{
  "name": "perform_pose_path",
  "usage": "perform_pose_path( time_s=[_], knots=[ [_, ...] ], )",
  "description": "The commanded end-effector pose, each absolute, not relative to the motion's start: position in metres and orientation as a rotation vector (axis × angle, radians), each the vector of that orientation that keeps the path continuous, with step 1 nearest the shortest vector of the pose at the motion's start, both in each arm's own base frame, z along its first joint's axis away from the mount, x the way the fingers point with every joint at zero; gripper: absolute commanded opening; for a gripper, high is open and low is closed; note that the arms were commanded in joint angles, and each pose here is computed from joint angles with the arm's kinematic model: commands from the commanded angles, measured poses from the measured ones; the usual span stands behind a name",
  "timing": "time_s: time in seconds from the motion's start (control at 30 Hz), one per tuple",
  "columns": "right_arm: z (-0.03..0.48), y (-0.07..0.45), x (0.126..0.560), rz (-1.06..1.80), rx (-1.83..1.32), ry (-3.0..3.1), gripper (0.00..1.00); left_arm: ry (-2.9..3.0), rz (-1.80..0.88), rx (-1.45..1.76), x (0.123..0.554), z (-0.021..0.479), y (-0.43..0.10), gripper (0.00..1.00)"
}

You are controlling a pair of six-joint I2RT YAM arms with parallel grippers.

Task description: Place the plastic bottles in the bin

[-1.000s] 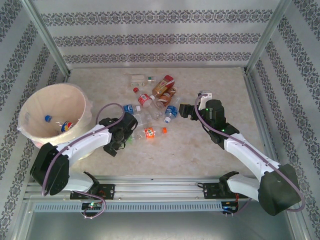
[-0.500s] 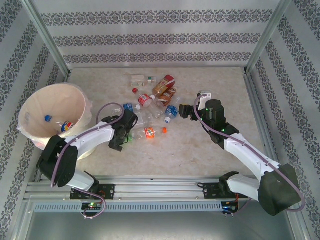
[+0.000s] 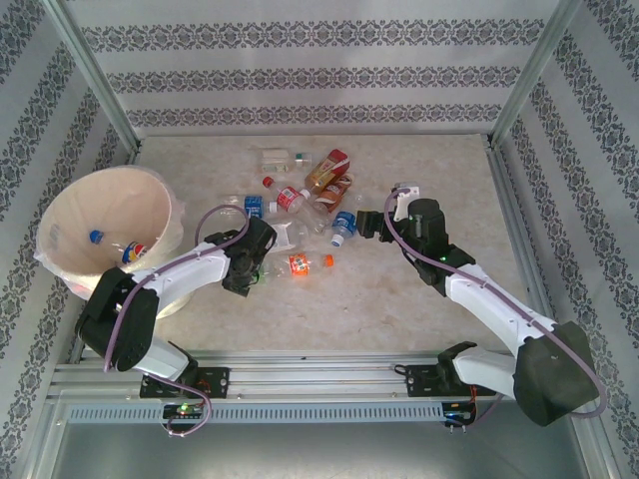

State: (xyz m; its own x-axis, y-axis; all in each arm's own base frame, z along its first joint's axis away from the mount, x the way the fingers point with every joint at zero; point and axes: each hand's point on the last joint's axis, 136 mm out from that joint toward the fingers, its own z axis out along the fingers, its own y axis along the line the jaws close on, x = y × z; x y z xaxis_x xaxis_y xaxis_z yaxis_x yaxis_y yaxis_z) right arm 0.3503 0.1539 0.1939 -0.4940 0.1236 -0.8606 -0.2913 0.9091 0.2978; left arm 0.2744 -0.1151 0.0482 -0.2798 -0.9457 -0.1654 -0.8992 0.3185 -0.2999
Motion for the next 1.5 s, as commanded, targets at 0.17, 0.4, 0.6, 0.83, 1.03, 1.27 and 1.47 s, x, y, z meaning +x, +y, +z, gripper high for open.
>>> perform_pose_path(
  time_s=[0.17,0.4,0.6,0.83,1.03,1.27,1.47],
  knots=[
    [0.200,0.169,0.348,0.572,-0.225,2.007,0.98,2.364,-0.100,-1.546,0.263,0.043,-0.101,0.66],
    [0.199,0.172,0.346,0.565,-0.250,2.005,0.98,2.362,-0.147,-1.492,0.273,0.046,-0.106,0.58],
    [0.203,0.195,0.332,0.613,-0.411,1.942,0.98,2.350,-0.213,-1.408,0.285,0.061,-0.111,0.50],
    [0.197,0.217,0.317,0.560,-0.576,1.897,0.98,2.393,-0.230,-1.121,0.297,0.113,-0.119,0.47],
    [0.202,0.212,0.320,0.533,-0.551,1.883,0.98,2.374,-0.222,-0.889,0.297,0.171,-0.120,0.46],
    [0.212,0.203,0.328,0.482,-0.479,1.850,0.98,2.265,-0.356,-0.550,0.327,0.254,-0.145,0.46],
    [0.220,0.197,0.333,0.448,-0.441,1.835,0.98,2.158,-0.298,-0.333,0.336,0.336,-0.143,0.46]
  ],
)
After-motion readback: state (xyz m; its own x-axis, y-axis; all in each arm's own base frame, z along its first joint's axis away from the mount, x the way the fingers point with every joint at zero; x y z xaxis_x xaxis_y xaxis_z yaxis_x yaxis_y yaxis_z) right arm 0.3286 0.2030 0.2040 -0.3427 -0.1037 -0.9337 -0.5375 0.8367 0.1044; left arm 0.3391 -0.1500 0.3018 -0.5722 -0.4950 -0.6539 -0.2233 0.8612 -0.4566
